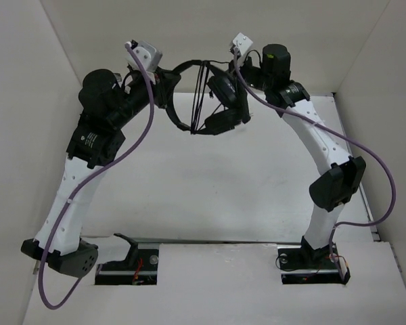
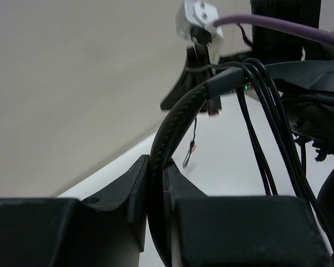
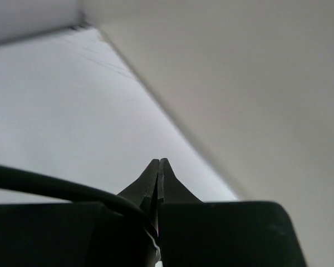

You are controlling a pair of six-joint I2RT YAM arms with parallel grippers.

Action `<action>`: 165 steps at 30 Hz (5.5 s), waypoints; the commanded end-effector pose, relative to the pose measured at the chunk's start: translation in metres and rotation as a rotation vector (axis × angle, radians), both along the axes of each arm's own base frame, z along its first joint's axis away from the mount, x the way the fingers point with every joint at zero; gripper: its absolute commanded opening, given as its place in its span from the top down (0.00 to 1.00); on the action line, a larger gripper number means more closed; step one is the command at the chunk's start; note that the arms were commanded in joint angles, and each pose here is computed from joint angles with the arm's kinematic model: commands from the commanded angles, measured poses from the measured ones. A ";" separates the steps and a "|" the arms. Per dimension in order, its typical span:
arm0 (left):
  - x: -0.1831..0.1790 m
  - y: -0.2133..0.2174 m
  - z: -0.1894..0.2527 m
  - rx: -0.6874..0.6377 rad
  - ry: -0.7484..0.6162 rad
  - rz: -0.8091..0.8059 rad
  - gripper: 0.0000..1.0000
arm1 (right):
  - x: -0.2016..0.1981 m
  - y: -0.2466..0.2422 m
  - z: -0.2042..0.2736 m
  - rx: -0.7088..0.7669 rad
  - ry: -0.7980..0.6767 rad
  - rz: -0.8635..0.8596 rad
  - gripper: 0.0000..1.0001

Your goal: Wrap the headphones

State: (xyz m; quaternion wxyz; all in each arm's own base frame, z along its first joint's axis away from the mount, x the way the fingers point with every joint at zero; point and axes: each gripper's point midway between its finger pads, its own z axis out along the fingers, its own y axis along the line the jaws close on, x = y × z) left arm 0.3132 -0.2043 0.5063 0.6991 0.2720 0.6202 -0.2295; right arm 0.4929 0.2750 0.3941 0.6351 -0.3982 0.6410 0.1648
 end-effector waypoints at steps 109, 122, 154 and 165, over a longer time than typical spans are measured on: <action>0.047 0.024 -0.093 0.361 0.055 0.148 0.97 | -0.079 0.017 0.098 -0.472 -0.607 -0.129 0.98; 0.040 0.015 -0.102 0.333 0.108 0.099 0.99 | -0.081 0.008 0.113 -0.327 -0.546 -0.074 0.97; 0.003 -0.014 -0.076 0.301 0.100 -0.090 0.99 | -0.042 0.027 0.062 -0.141 -0.306 0.208 0.81; 0.007 -0.013 -0.071 0.292 0.095 -0.081 0.99 | -0.037 -0.002 0.054 -0.114 -0.242 0.199 0.78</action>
